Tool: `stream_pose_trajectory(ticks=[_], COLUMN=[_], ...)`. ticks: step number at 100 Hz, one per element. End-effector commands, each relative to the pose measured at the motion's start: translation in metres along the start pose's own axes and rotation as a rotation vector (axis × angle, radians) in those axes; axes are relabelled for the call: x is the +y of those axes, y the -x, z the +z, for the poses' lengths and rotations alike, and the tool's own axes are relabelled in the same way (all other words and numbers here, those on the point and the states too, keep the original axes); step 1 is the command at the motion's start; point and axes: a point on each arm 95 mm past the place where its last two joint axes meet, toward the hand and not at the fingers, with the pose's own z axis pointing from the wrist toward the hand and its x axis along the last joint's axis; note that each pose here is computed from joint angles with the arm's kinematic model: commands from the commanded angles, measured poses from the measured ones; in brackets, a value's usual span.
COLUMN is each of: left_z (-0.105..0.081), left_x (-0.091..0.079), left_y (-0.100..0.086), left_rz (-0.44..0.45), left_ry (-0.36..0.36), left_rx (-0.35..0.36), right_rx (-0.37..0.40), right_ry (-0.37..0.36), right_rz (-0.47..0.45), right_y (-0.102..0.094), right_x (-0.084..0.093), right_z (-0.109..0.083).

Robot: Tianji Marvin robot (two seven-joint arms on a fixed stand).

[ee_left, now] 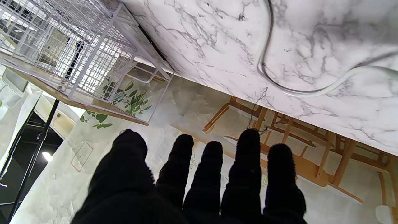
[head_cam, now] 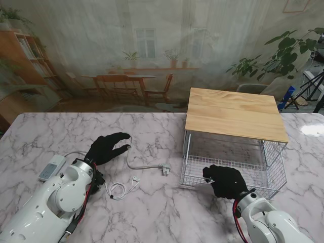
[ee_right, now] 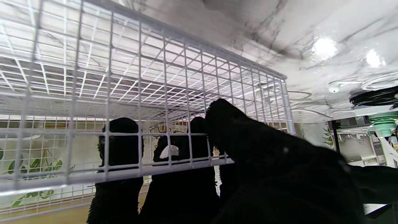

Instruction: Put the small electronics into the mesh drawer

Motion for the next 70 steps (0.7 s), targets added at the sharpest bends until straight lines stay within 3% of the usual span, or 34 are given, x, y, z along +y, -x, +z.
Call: stream_pose_trajectory(ticks=[1, 26, 70], left_z=[0.000, 0.001, 0.001], left_x=[0.003, 0.004, 0.004], left_y=[0.000, 0.000, 0.000], left_rz=[0.002, 0.004, 0.006], left_ry=[0.018, 0.024, 0.023], left_rx=[-0.004, -0.003, -0.003], right_rx=[-0.007, -0.017, -0.018], right_ry=[-0.001, 0.010, 0.019], right_rz=[-0.003, 0.001, 0.049], right_y=[0.000, -0.002, -0.014], right_x=[-0.003, -0.004, -0.008], right_z=[-0.006, -0.016, -0.013])
